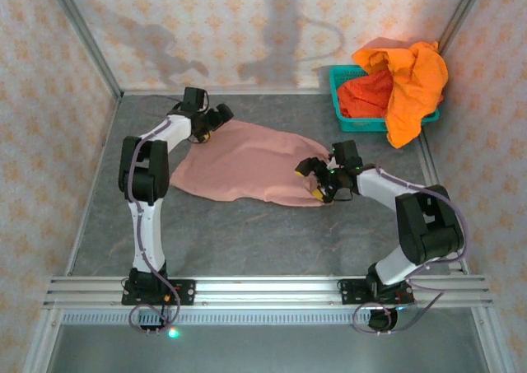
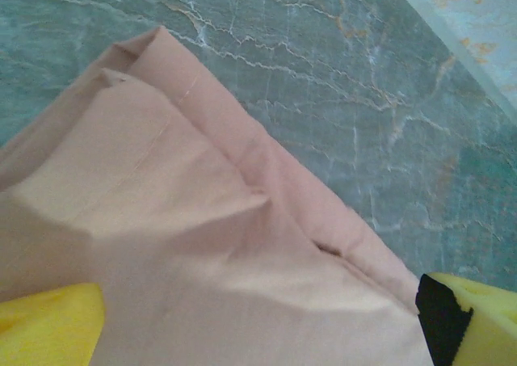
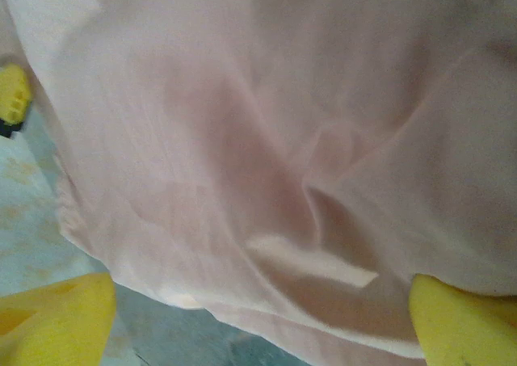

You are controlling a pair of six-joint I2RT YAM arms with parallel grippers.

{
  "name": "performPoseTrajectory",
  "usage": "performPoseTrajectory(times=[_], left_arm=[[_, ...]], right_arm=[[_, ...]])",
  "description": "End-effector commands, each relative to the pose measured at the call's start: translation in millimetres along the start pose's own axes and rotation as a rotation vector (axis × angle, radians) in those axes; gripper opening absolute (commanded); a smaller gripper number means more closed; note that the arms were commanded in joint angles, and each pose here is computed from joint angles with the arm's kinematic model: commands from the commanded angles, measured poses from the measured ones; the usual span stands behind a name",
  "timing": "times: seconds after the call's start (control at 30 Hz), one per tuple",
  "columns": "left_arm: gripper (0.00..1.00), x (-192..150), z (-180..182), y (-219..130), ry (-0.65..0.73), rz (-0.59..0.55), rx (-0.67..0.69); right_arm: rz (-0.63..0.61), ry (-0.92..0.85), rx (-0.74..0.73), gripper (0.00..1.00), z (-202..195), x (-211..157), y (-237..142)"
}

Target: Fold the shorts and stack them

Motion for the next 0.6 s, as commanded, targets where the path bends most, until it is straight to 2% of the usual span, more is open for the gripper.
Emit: performPoseTrajectory(times=[0.0,0.17,0.27,0.37,0.47,0.57], left_arm=[[1.00,11.0,-32.7,-68.9,0.106,-0.145,-0.064],[1.00,-16.3,-39.1,-142.1,0.168,-0.231,-0.125],[1.00,-40.1,-40.2,-168.9,0.205,-0.236,-0.170],[1.00,-62.6,-39.7,-183.1,0.239,-0.211,-0.188],[1.00,-79.8,-36.1,-188.9,0.287,-0.179,-0.188],[1.00,-93.9,-33.2,-186.2,0.298,-0.146,-0.194]], right_arm=[[-0.007,-0.178,-0.040,0.95,22.1,-6.0,-30.1],[-0.221,-0.459,-0.179,0.99,47.3,-5.8,-94.9],[-0.304,-0.481,-0.267,1.00,42.0,-0.1,-115.5],[-0.283,-0.419,-0.319,1.00,23.9,11.9,-116.5],[-0.212,-0.329,-0.383,0.89,-0.1,26.9,-107.1],[-0.125,-0.282,-0.376,0.81,-13.2,36.1,-86.7]])
Point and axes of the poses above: each hand's point on the last joint's axis, 136 mm out from that joint toward the fingers, its own y axis out along the fingers, its own z axis along the line the jaws close on, x = y × z, the point moved 8 cm from there along -y, back along the fingers
